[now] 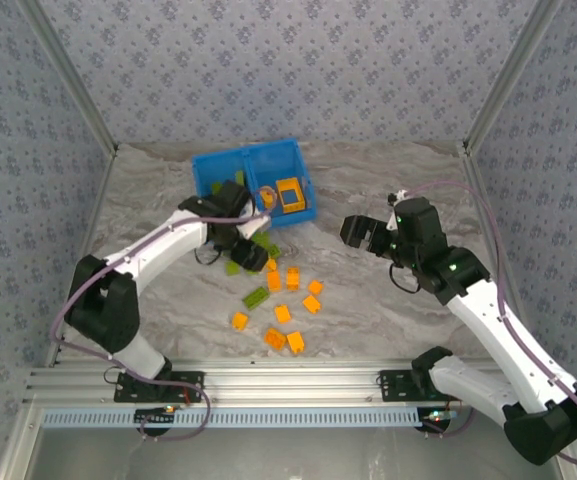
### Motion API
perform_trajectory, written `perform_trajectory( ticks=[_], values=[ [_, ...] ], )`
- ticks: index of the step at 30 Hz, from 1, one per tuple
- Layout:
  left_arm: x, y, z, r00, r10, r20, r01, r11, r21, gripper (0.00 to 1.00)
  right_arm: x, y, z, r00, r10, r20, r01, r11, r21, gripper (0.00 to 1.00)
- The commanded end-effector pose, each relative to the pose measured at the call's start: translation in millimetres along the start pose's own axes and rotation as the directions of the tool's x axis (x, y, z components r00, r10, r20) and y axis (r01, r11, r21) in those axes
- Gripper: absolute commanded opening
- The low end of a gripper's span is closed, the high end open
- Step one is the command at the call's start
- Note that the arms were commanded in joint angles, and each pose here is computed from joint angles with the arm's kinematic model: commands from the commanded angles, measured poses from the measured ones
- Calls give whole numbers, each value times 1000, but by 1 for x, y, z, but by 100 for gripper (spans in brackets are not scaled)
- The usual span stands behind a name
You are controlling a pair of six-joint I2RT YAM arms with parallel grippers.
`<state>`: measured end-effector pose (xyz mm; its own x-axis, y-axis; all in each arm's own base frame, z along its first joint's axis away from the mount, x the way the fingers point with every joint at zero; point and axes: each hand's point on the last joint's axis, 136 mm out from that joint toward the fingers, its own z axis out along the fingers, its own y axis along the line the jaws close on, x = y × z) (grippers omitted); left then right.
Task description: Sort the legos into containers by color
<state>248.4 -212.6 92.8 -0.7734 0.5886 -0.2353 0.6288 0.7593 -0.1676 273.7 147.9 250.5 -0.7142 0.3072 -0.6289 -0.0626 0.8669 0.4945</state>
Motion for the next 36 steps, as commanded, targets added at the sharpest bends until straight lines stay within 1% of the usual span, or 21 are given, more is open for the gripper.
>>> perform_trajectory(
  ticks=[1,5,7,10,12,14,15,17,19,20,24,27,30,33,36],
  values=[
    [17,-19,9,1000,-12,-28,12,1000,-17,72,1,1,6,1000,14,-21,-14,1000,-5,100],
    [31,-29,38,997,41,-65,-43,999,-30,72,1,2,8,1000,20,-22,-20,1000,-11,100],
    [39,-28,51,993,64,-103,-69,996,-47,72,0,1,7,1000,23,-19,-23,1000,-8,100],
    [43,-21,62,985,75,-155,-90,992,-91,72,1,0,6,1000,23,-19,-23,1000,-3,100],
    [40,-19,63,983,90,-161,-109,987,-118,69,2,-2,7,999,28,-19,-28,1000,-1,100],
    [37,-16,65,984,86,-157,-108,985,-137,63,3,-2,9,999,32,-23,-32,999,0,100],
    [37,-15,66,984,84,-160,-107,984,-142,59,3,-2,8,999,33,-22,-33,999,-1,100],
    [38,-14,68,982,80,-171,-106,983,-149,48,3,-3,8,999,34,-22,-34,999,1,100],
    [39,-14,68,981,82,-177,-110,982,-153,33,3,-4,8,999,33,-21,-33,999,4,100],
    [39,-15,68,981,83,-176,-111,982,-153,31,3,-3,8,999,32,-21,-32,999,3,100],
    [37,-16,65,984,81,-160,-106,983,-151,28,2,-4,8,999,36,-20,-36,999,5,100],
    [24,-22,50,992,78,-95,-91,987,-134,27,3,-5,8,999,38,-21,-38,999,6,100],
    [-2,-19,16,998,66,14,-63,986,-155,27,2,-4,7,999,38,-18,-38,999,2,100],
    [-34,7,-26,991,30,132,1,973,-229,27,1,-3,7,999,40,-16,-40,999,0,100],
    [-69,46,-64,964,-47,260,122,953,-279,27,0,-2,7,999,46,-11,-46,999,-5,100]
  ],
)
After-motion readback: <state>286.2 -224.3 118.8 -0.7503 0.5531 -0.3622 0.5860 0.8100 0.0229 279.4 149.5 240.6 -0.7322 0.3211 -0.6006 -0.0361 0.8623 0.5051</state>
